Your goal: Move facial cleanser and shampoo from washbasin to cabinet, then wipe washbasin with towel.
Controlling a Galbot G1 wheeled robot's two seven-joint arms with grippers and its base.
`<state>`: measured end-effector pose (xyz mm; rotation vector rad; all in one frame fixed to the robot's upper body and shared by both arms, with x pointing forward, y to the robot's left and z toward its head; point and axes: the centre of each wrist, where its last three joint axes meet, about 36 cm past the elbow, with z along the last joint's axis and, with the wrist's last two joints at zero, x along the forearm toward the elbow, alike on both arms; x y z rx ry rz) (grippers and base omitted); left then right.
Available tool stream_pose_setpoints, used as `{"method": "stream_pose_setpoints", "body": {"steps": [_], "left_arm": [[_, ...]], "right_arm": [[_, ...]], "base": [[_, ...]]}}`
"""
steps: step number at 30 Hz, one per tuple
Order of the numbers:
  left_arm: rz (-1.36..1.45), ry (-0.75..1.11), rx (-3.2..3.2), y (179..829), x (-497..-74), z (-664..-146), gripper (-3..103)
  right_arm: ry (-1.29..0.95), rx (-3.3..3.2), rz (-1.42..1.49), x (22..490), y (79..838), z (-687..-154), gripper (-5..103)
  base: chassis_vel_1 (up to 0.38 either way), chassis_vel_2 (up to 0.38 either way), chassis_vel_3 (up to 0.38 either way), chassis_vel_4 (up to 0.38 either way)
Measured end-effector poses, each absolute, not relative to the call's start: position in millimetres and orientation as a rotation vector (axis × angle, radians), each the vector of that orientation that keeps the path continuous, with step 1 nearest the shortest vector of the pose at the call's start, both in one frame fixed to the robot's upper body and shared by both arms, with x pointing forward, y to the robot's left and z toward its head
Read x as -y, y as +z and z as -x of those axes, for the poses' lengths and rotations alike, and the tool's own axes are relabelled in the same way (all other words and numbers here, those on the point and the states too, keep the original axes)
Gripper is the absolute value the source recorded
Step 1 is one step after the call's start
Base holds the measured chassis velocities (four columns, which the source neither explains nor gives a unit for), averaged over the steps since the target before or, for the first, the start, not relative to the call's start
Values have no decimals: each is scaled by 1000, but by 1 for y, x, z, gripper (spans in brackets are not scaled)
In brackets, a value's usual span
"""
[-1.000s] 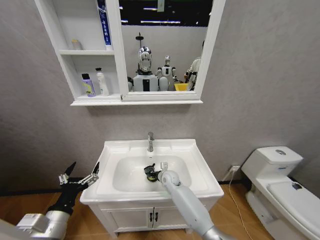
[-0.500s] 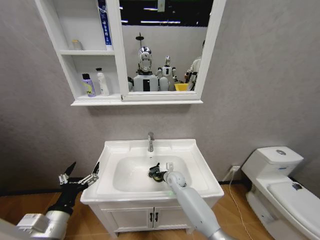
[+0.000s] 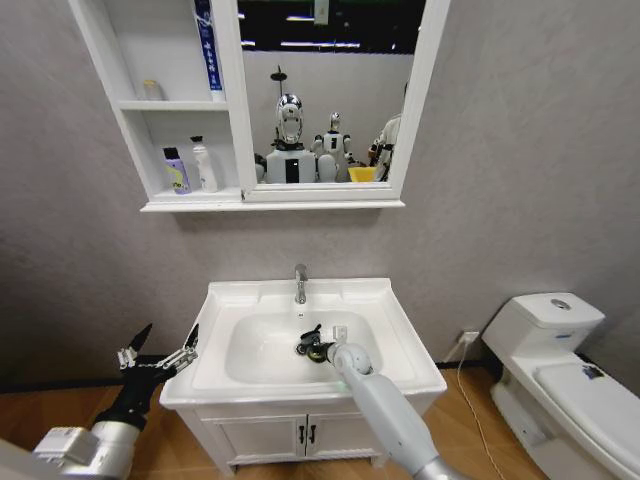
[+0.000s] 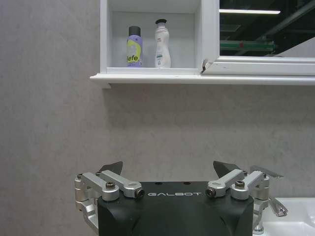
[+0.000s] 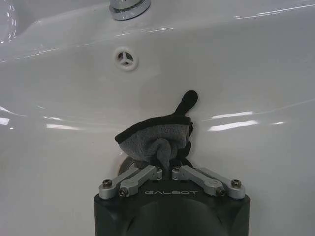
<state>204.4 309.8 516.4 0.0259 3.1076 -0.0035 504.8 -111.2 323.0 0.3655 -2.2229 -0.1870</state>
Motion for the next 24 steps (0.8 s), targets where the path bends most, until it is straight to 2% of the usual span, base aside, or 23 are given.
{"method": "stream_pose_setpoints", "body": {"steps": [24], "left_arm": [[-26, -4, -3108, 516, -310, -204, 100]], "right_arm": [[-233, 2210, -508, 72, 320, -511, 3]], "base": [[0, 0, 0, 0]]}}
